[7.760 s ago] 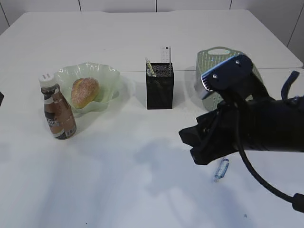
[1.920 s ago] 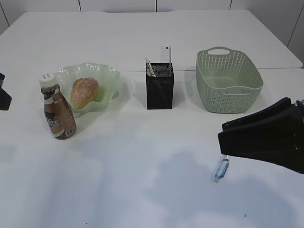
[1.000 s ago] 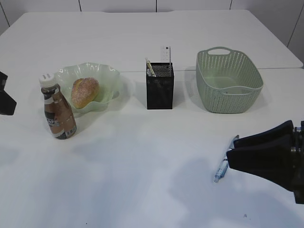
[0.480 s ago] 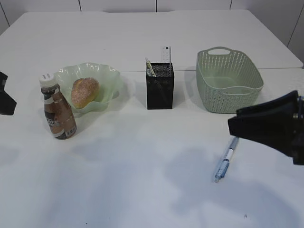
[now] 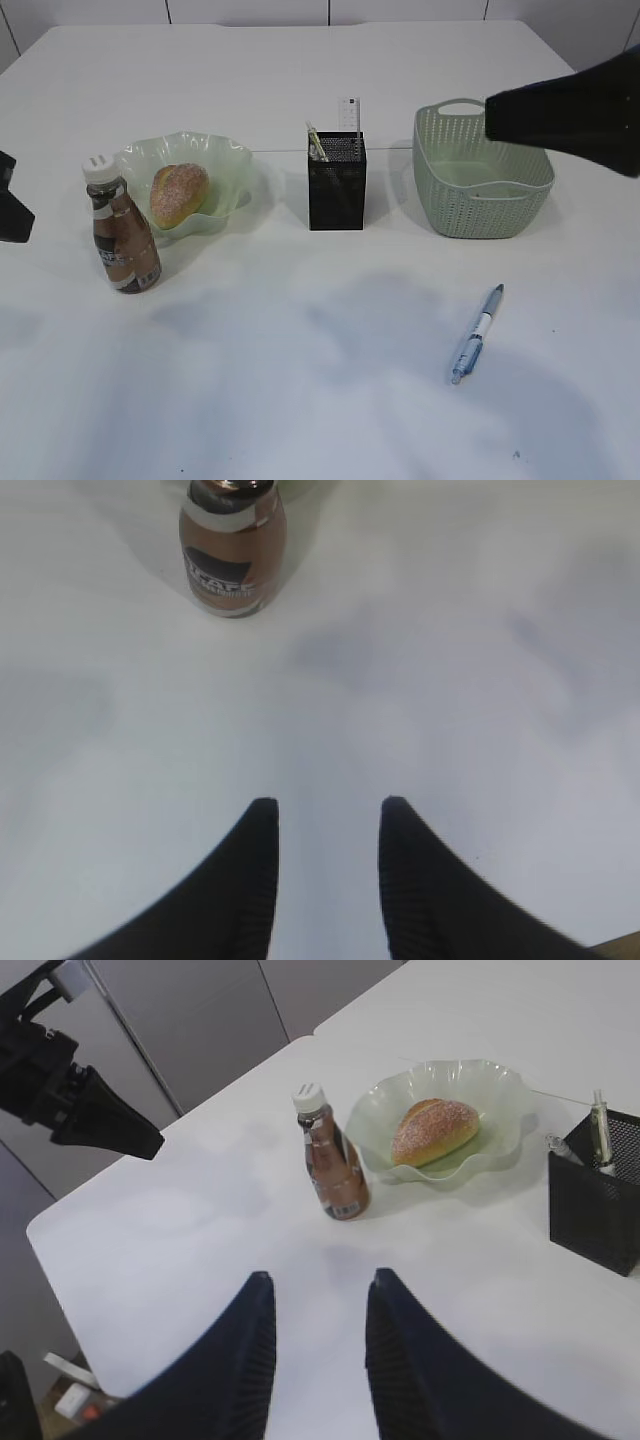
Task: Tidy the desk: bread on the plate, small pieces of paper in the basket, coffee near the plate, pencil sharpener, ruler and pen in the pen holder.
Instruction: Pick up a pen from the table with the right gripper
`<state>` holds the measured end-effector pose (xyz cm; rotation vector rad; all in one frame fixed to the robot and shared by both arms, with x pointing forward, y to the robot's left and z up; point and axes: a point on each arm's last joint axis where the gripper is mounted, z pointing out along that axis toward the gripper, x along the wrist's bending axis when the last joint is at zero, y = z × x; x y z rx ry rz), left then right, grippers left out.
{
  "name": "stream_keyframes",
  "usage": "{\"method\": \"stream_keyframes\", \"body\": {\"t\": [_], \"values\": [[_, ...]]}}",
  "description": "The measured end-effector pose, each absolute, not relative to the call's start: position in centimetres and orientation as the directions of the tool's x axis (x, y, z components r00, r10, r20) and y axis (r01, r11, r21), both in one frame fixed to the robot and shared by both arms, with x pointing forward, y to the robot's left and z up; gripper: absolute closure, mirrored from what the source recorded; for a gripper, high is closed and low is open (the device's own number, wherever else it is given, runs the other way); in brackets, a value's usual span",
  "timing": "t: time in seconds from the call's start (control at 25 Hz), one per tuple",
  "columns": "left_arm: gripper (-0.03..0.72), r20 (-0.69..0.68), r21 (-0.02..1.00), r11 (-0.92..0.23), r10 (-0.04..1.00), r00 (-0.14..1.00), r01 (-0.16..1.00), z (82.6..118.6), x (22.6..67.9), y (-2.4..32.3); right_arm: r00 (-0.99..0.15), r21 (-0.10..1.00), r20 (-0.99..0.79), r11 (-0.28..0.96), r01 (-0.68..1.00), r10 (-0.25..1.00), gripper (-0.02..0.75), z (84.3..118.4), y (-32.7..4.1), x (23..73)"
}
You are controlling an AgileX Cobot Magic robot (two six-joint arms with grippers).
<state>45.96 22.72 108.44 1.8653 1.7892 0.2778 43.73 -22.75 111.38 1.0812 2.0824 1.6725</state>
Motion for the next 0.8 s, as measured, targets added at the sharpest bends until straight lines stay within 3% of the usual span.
{"method": "stream_keyframes", "body": {"t": [0.28,0.8], "values": [[0.449,-0.213,0.507,0.023,0.972,0.099,0.862,108.4,46.0,22.7,-0.443,0.943,0.259,-0.125,0.309,0.858,0.477,112.2,-24.8,45.8],[0.449,-0.213,0.507,0.023,0.972,0.099,0.862,108.4,46.0,22.7,-0.352,0.959,0.226,-0.145,0.242,0.908,0.477,112.6,-25.7,46.4]]}}
